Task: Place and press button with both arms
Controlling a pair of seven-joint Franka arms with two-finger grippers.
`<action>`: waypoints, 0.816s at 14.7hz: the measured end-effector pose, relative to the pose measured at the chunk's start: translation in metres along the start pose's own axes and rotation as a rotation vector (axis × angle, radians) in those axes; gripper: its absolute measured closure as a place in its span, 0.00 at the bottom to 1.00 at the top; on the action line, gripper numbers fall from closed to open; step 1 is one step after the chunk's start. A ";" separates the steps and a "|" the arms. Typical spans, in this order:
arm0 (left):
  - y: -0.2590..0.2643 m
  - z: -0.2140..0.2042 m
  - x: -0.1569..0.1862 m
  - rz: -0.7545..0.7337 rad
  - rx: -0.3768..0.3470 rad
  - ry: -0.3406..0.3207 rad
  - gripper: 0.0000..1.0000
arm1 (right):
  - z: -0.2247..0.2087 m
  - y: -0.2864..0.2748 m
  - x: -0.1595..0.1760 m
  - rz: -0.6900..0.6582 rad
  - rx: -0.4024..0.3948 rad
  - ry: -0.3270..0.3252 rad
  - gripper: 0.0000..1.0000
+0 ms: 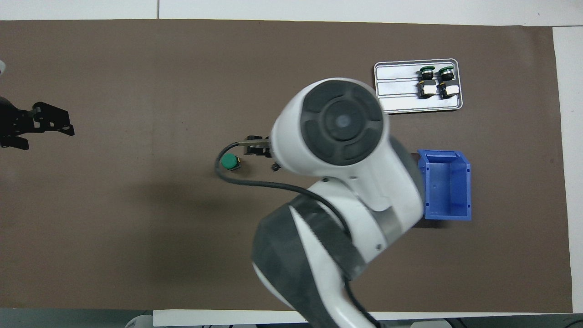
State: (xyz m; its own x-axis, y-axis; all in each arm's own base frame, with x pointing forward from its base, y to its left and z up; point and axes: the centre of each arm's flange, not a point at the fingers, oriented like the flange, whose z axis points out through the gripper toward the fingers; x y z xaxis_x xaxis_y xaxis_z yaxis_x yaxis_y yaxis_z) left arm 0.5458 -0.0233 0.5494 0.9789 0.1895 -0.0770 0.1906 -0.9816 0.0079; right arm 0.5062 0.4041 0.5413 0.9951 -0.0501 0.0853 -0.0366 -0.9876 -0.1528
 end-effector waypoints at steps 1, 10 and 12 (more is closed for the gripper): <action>-0.001 -0.010 -0.004 0.005 0.000 -0.002 0.01 | 0.023 -0.024 -0.004 0.006 0.002 0.016 0.02; -0.007 -0.045 -0.034 0.080 0.058 -0.074 0.01 | 0.183 -0.105 -0.028 -0.104 -0.043 0.140 0.02; -0.010 -0.050 -0.036 0.078 0.078 -0.081 0.01 | 0.206 -0.104 -0.029 -0.126 -0.063 0.148 0.01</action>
State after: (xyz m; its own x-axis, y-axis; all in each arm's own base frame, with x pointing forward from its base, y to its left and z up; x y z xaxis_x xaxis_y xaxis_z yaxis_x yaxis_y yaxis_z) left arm 0.5120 -0.0189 0.6024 0.9807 0.1130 -0.1594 0.1045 -0.9927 -0.0607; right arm 0.4999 0.5390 0.3516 0.9680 0.0580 0.2443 0.0775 -0.9945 -0.0706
